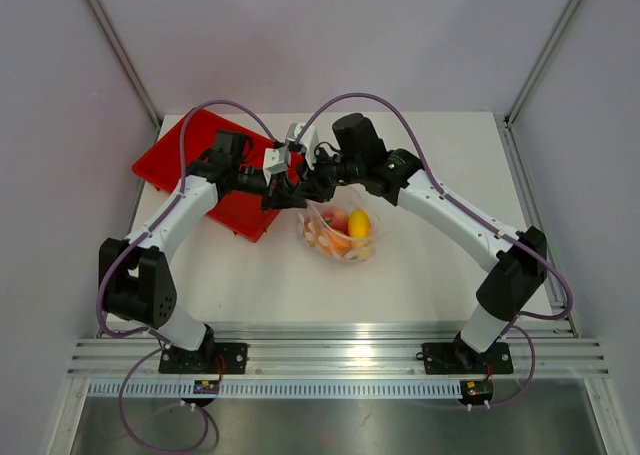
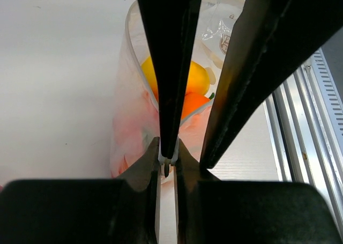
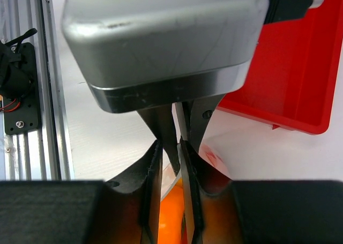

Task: Place the food in the zip-top bag and seal the zipper
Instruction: Zip the zipper food storage bag at the center of the board.

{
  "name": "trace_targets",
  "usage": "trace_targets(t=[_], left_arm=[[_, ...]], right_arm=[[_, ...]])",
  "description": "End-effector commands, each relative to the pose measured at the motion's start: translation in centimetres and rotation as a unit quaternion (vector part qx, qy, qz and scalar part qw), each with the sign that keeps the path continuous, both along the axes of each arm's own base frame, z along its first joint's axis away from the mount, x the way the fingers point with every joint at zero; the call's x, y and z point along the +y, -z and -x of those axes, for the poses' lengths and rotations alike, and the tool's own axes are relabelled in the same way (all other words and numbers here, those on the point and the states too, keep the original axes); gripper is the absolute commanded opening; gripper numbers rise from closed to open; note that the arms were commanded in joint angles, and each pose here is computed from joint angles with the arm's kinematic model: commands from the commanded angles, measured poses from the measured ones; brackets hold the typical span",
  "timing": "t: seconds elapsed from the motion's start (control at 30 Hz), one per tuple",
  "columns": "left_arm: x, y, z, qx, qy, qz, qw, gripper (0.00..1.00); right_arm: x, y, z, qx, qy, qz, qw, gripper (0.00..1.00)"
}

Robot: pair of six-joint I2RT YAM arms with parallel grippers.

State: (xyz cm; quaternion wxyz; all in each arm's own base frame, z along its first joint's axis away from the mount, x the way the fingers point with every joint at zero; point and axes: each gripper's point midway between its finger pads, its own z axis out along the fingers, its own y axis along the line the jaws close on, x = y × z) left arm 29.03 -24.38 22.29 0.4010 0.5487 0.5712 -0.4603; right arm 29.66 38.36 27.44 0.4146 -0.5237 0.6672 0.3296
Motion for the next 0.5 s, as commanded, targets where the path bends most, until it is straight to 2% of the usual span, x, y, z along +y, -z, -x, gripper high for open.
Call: trace_targets(t=[0.0, 0.13, 0.47], left_arm=[[-0.4, -2.7, 0.7, -0.045, 0.020, 0.033, 0.998, 0.00], [-0.4, -2.6, 0.4, -0.043, 0.017, 0.031, 0.998, 0.00], [-0.4, -2.4, 0.4, -0.044, 0.014, 0.027, 0.999, 0.00]], right_arm=[[-0.1, 0.4, -0.5, -0.005, 0.010, 0.002, 1.000, 0.27], [-0.4, 0.8, -0.7, -0.002, 0.017, 0.004, 1.000, 0.31], [-1.4, 1.6, -0.6, 0.008, 0.026, 0.008, 1.000, 0.31]])
